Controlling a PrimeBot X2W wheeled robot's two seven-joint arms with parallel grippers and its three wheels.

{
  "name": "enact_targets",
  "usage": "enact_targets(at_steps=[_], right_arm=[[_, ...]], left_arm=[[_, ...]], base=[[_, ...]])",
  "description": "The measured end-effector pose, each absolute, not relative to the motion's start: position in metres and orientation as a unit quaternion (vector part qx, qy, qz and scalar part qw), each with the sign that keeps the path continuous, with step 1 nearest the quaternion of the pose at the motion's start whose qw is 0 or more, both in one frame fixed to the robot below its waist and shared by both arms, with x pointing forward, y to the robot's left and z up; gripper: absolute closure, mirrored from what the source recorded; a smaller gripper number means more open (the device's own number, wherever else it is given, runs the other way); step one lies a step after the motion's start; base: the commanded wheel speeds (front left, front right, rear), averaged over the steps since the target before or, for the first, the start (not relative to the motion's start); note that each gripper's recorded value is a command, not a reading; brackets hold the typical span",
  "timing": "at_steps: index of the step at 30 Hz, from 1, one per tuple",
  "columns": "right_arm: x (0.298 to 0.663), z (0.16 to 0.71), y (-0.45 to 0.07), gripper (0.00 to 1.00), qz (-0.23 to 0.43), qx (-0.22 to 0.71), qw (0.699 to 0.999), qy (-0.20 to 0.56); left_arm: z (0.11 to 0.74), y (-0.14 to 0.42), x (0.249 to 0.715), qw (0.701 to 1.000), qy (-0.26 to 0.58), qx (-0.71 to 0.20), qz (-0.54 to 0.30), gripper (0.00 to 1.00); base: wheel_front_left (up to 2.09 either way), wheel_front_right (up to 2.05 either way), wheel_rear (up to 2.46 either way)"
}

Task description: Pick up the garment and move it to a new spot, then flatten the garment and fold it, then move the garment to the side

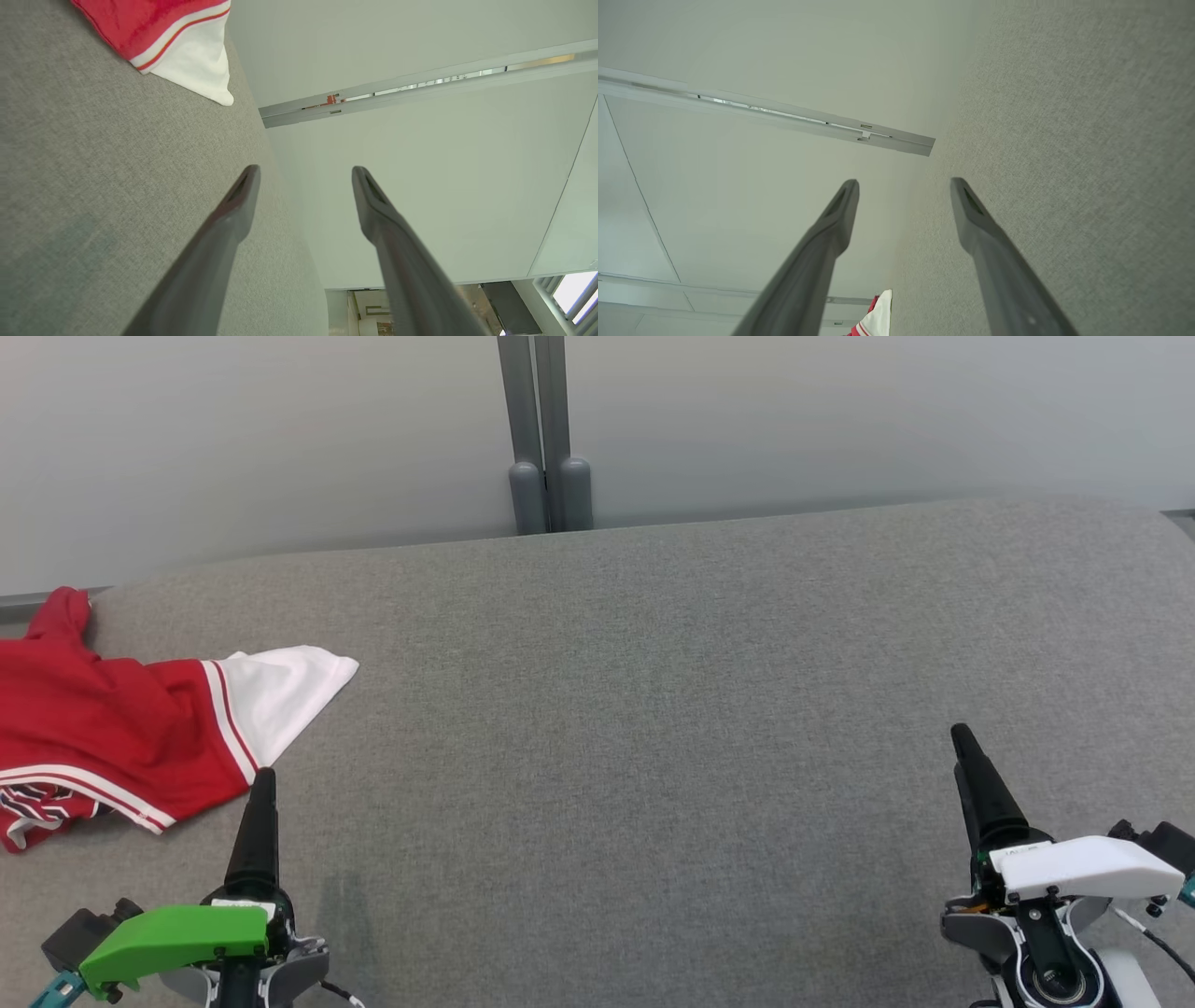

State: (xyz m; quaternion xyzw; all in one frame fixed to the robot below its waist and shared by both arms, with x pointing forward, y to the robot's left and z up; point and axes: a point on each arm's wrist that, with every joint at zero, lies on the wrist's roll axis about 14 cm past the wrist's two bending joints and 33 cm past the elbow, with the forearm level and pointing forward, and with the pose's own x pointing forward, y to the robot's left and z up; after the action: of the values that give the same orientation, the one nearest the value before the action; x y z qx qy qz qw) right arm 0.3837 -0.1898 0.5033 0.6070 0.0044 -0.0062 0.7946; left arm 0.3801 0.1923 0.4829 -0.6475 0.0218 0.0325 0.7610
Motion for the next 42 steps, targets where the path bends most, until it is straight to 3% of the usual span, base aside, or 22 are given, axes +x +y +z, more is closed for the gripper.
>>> enact_targets(at_steps=[10, 18, 42], right_arm=[[0.384, 0.515, -0.183, 0.0, 0.016, 0.49, 0.872, -0.004], [0.382, 0.519, -0.182, 0.0, 0.026, 0.405, 0.914, -0.009], [0.381, 0.515, -0.172, 0.0, 0.048, 0.23, 0.972, -0.013]], left_arm=[[0.49, 0.194, 0.381, 0.838, 0.013, -0.544, 0.026, 0.0], [0.489, 0.191, 0.377, 0.89, 0.019, -0.455, 0.023, 0.0], [0.485, 0.197, 0.369, 0.957, 0.015, -0.289, 0.028, 0.0]], base=[[0.0, 0.0, 0.0], [0.0, 0.0, 0.0], [0.0, 0.0, 0.0]])
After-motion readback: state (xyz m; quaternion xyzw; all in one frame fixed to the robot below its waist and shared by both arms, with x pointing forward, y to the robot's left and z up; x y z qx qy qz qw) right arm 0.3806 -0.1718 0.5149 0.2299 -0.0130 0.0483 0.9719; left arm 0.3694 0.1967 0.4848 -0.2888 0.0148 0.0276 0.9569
